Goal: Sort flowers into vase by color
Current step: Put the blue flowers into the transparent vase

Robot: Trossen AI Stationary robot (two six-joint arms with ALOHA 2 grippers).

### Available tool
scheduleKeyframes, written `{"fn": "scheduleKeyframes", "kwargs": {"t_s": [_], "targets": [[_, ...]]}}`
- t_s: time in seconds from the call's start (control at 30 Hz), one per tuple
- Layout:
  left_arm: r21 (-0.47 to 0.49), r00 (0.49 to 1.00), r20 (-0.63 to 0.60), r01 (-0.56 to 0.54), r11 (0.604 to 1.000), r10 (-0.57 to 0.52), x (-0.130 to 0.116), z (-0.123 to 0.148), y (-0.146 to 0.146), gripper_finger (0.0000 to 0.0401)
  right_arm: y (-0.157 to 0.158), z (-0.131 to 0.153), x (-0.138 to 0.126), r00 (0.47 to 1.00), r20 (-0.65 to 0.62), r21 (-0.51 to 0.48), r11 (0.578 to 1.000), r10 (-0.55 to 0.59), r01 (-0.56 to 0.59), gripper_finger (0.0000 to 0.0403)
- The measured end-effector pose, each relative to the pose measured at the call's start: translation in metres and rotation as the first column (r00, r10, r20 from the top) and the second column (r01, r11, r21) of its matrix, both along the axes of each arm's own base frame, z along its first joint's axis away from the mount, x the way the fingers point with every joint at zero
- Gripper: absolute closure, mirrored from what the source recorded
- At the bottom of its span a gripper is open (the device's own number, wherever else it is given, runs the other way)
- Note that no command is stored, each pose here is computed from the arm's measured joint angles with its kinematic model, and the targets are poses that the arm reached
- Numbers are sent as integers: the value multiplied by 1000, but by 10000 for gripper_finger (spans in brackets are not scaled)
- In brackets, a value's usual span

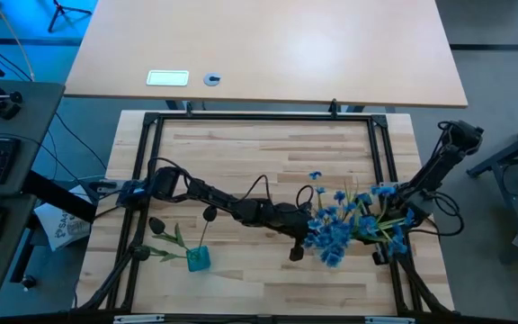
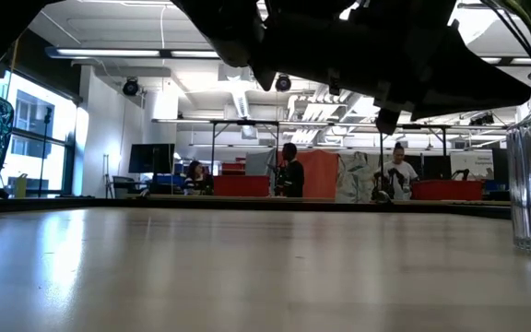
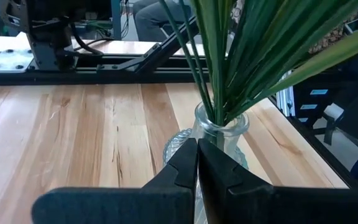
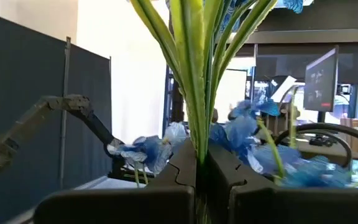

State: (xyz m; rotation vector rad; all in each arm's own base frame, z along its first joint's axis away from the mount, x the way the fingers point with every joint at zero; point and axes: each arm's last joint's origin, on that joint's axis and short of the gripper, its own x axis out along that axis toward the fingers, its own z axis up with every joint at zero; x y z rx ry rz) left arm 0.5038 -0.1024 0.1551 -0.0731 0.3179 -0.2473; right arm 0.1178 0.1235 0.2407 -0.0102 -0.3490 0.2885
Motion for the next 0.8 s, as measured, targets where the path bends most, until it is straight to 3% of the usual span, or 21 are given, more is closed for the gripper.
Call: {"fn": "scheduleKeyframes", "kwargs": {"t_s": [0.8], "targets": [[2,1000,2,-26,1000,26,2,0,12,400,13,-44,26,958,-281,30,999,49,-42,403]]}}
